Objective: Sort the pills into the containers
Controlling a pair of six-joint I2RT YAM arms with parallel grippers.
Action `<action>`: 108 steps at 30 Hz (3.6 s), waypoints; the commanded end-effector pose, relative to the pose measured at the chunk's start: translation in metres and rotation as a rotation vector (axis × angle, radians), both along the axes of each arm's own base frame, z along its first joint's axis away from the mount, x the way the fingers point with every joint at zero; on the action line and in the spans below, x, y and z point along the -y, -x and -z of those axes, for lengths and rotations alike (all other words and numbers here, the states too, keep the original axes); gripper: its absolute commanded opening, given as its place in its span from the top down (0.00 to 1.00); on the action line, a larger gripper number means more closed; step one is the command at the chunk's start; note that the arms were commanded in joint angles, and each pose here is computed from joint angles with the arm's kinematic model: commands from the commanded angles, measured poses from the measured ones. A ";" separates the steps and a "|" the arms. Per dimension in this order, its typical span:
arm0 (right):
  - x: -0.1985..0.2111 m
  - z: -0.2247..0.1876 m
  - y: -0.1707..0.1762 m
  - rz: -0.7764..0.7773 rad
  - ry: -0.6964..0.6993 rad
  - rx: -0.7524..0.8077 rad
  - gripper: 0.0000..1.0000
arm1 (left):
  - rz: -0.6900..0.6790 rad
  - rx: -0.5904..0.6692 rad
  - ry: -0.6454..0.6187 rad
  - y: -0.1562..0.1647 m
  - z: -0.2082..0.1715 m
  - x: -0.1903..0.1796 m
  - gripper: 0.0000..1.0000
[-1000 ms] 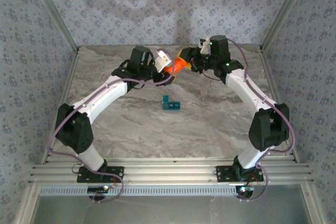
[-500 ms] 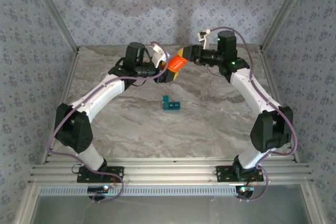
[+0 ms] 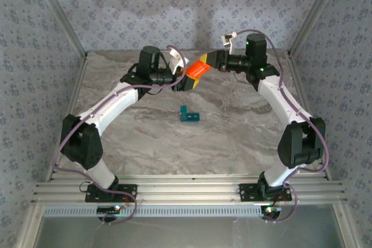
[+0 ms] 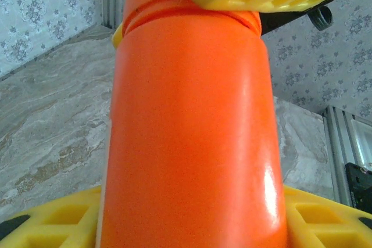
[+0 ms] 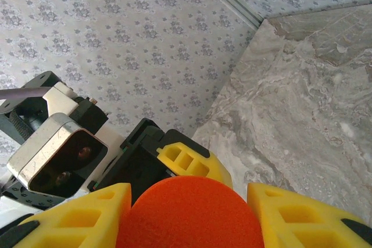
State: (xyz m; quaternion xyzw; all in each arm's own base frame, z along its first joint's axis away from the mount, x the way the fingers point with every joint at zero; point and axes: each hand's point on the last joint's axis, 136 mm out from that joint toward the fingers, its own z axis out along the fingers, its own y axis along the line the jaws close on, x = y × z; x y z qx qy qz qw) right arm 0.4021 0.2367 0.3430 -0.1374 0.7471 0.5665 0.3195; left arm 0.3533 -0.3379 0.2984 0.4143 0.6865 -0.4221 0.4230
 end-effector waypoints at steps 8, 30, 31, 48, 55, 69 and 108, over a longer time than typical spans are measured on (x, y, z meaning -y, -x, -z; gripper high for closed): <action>0.043 -0.002 -0.038 0.172 -0.018 0.020 0.71 | 0.023 0.039 0.042 0.008 -0.029 -0.016 1.00; 0.042 0.031 -0.037 0.555 -0.043 -0.444 0.14 | -0.222 0.294 -0.225 -0.033 0.008 -0.025 1.00; 0.041 0.031 -0.037 0.560 -0.040 -0.449 0.13 | -0.223 0.297 -0.230 -0.034 0.010 -0.025 1.00; 0.002 0.037 -0.039 0.489 -0.047 -0.488 0.11 | -0.177 0.287 -0.248 -0.028 0.021 -0.012 1.00; -0.007 0.033 -0.041 0.469 -0.052 -0.482 0.20 | -0.166 0.287 -0.249 -0.027 0.021 -0.008 1.00; -0.021 0.030 -0.033 0.409 -0.062 -0.490 0.55 | -0.172 0.286 -0.242 -0.028 0.019 -0.006 1.00; -0.011 0.011 -0.026 0.369 -0.035 -0.391 0.46 | -0.147 0.214 -0.145 -0.021 -0.001 -0.007 1.00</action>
